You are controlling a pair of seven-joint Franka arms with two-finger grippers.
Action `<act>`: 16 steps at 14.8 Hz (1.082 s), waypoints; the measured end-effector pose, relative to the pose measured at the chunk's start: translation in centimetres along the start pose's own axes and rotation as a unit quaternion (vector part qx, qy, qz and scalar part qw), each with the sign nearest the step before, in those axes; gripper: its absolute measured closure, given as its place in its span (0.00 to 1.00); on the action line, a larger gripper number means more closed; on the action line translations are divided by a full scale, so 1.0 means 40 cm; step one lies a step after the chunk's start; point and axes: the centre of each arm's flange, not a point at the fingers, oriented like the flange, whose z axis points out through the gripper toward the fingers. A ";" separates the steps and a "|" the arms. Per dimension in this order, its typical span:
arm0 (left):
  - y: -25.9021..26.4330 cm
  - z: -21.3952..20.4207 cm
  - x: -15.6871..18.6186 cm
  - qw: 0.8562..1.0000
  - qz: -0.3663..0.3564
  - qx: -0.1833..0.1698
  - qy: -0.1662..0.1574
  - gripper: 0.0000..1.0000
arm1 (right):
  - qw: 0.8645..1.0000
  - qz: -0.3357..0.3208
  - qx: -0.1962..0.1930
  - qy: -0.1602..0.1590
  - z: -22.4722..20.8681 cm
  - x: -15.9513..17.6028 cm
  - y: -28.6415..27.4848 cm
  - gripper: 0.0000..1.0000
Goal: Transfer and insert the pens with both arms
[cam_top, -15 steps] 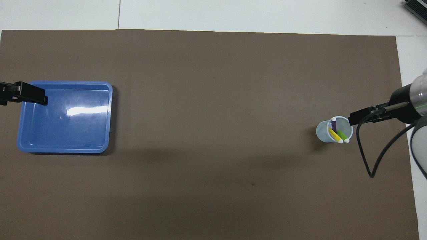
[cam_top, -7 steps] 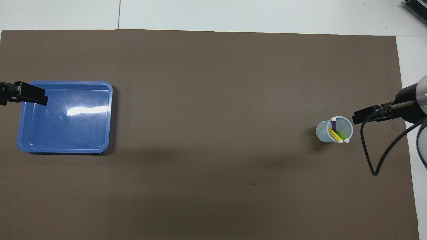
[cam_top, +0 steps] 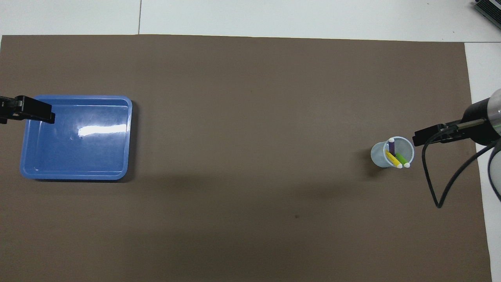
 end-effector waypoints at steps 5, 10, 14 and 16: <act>0.000 0.000 0.000 1.000 0.000 0.000 0.001 0.00 | 1.000 0.001 0.000 0.000 -0.001 -0.001 0.001 0.00; 0.000 -0.001 0.001 1.000 0.000 0.000 0.001 0.00 | 1.000 0.003 0.000 0.002 -0.004 -0.003 0.007 0.00; 0.000 -0.001 0.001 1.000 0.000 0.000 0.002 0.00 | 1.000 0.004 0.000 0.002 -0.004 -0.003 0.008 0.00; 0.000 -0.001 0.001 1.000 0.000 0.000 0.002 0.00 | 1.000 0.004 0.000 0.002 -0.004 -0.003 0.008 0.00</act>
